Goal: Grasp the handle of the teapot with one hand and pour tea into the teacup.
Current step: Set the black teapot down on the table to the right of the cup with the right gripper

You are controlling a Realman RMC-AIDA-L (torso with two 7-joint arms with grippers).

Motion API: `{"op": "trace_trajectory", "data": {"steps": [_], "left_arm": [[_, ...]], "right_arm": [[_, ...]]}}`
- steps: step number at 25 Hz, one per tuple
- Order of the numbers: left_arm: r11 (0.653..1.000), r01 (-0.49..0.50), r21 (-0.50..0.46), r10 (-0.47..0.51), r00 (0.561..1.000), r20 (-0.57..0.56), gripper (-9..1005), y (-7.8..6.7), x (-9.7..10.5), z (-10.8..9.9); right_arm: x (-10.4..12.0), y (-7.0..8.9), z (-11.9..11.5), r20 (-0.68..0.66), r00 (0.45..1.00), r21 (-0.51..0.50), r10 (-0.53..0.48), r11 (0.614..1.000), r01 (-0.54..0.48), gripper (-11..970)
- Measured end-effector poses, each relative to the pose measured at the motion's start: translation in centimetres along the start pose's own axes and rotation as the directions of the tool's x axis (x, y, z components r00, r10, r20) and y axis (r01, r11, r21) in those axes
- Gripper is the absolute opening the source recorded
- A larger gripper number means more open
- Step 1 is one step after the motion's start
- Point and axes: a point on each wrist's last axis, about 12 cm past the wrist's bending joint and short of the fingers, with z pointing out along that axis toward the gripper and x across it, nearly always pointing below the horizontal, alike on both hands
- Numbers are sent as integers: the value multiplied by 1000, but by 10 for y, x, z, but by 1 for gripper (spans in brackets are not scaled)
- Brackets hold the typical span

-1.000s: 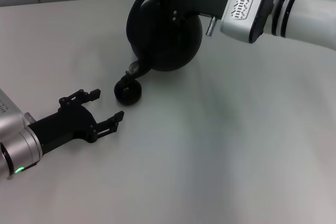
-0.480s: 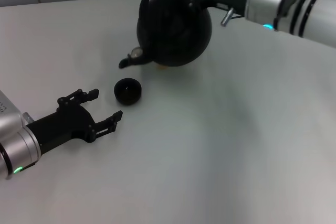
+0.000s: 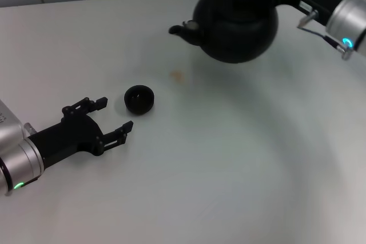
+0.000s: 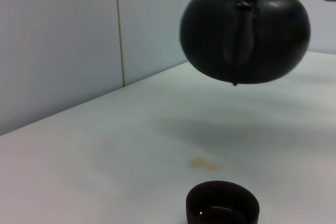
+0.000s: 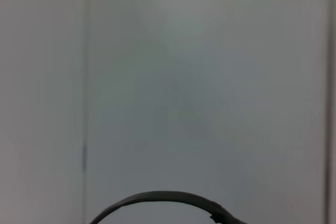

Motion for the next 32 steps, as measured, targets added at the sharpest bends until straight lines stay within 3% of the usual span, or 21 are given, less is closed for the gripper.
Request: {"op": "trace_trajectory", "data": {"steps": [3,13,32], "left_arm": [[1000,-6,0,6,1000,5,797,1,-2,0],[1000,-8,1,8,1000,10,797,1,-4,1],[1000,-7,2,7,1000,10,797,-1,-4,2]], "right_arm": [[14,-3,-18,5,999,70,47,996,-47,90],[39,0,-34,-19,996,167,83,983,-79,90],[52,1,-37,-82,994,215,70,975,-51,91]]}}
